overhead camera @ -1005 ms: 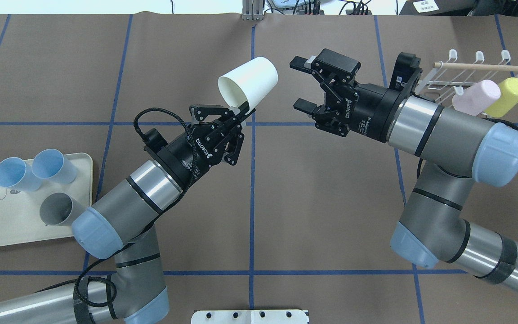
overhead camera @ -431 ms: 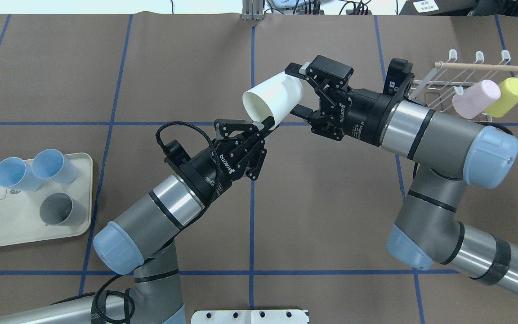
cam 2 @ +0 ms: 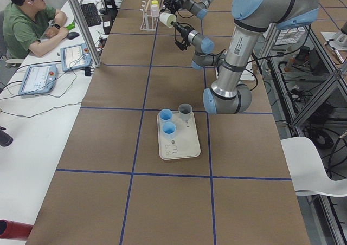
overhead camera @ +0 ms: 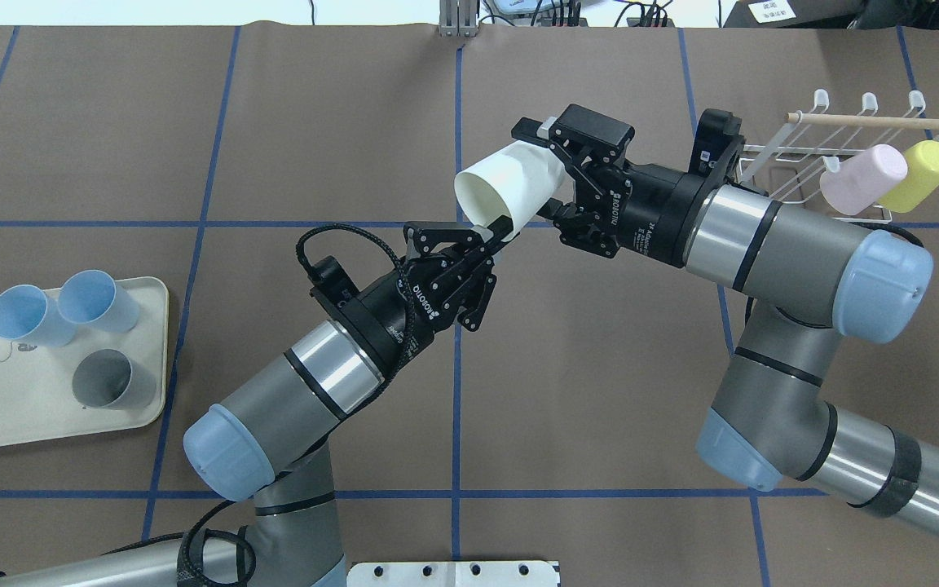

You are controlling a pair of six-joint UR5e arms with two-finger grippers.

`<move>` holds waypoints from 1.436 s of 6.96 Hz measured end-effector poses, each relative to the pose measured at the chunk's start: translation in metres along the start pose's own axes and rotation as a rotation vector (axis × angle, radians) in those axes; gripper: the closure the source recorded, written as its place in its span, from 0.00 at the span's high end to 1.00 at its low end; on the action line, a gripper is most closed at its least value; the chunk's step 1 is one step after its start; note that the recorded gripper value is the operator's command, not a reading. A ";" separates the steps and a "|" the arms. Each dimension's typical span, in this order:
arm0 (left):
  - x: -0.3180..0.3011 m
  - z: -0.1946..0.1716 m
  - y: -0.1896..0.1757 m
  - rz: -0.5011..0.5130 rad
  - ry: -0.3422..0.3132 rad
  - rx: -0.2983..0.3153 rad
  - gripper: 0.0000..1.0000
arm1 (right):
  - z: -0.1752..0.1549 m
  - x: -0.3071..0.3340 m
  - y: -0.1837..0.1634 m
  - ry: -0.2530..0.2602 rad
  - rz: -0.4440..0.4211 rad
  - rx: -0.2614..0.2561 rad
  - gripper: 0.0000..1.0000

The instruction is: Transfer IKEA cup to right arm and place on rack

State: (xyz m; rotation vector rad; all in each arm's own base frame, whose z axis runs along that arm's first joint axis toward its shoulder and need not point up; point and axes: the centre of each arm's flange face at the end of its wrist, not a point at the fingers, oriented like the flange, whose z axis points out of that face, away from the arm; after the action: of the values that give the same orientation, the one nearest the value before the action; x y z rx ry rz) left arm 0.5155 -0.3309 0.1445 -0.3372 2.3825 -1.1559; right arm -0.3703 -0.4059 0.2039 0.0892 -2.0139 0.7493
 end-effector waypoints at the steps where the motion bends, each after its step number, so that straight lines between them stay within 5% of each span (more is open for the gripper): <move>1: -0.002 0.001 0.001 0.000 -0.002 0.000 0.00 | 0.001 0.001 0.000 0.002 0.000 0.001 0.51; 2: -0.004 0.002 0.001 0.003 -0.005 0.001 0.00 | 0.002 0.002 0.000 0.004 0.000 0.001 0.01; 3: -0.006 0.003 0.000 0.006 -0.008 0.004 0.56 | 0.003 0.003 -0.001 0.007 -0.002 0.002 0.00; 4: -0.008 0.003 0.000 0.008 -0.014 0.003 1.00 | 0.004 0.006 -0.002 0.011 -0.008 0.003 0.00; 7: -0.002 0.007 0.003 0.037 -0.002 -0.007 1.00 | 0.005 0.007 -0.012 0.012 -0.054 0.031 0.00; 10: 0.001 0.006 0.000 0.097 -0.003 -0.011 1.00 | -0.013 -0.010 -0.077 0.003 -0.173 0.181 0.00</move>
State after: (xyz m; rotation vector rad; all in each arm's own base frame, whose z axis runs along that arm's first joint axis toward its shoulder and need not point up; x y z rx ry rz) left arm 0.5176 -0.3354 0.1412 -0.2241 2.3758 -1.0984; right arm -0.3280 -0.4637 0.2372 0.3626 -1.9042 0.8177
